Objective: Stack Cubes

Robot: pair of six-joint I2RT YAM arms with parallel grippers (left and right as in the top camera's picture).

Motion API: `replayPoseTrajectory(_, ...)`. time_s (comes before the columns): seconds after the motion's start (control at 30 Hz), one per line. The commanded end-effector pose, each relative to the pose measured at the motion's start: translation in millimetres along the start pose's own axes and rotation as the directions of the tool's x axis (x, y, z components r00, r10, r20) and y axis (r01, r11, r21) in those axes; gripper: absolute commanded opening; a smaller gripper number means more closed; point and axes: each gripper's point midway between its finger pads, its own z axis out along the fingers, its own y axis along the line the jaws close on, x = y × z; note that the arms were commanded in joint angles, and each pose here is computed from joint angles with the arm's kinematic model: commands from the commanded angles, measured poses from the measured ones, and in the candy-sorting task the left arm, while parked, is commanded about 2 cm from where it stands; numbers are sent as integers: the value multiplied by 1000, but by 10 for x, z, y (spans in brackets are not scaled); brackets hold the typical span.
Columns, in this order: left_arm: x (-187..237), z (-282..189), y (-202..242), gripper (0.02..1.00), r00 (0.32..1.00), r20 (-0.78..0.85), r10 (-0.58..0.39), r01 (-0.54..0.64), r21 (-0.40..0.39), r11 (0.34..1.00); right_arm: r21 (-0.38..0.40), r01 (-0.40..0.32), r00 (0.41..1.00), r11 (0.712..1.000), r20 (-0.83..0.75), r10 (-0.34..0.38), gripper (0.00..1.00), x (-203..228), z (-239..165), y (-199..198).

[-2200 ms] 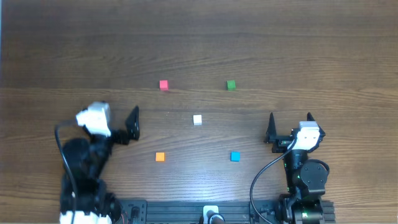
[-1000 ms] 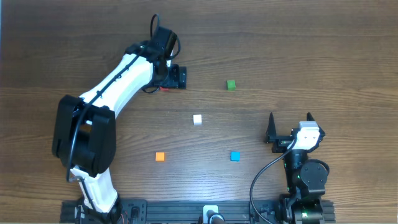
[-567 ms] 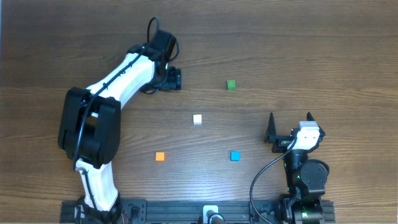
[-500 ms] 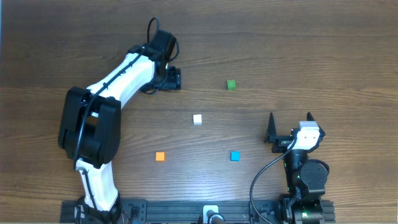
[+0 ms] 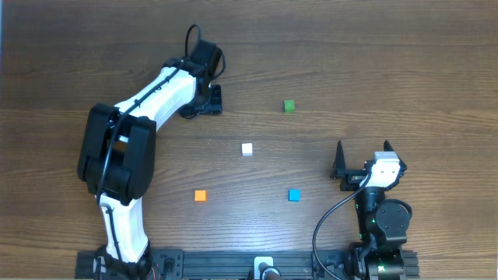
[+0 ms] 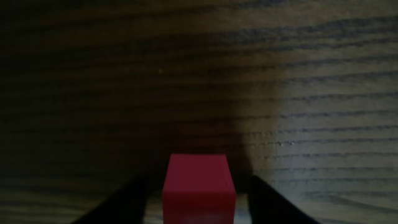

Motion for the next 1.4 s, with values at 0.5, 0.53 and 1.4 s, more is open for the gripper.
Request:
replayPoseTrajectory(0.5, -118, -275, -65, 45, 999, 41, -24, 23, 33, 999, -2, 4, 1000, 1000, 2, -4, 993, 17, 1, 0)
replayPoseTrajectory(0.53, -125, -366, -75, 42, 998, 52, -33, 31, 41, 999, -2, 4, 1000, 1000, 2, -4, 993, 17, 1, 0)
replayPoseTrajectory(1.4, 893, -1107, -1177, 40, 999, 50, 0, -4, 84, 996, -2, 4, 1000, 1000, 2, -4, 993, 17, 1, 0)
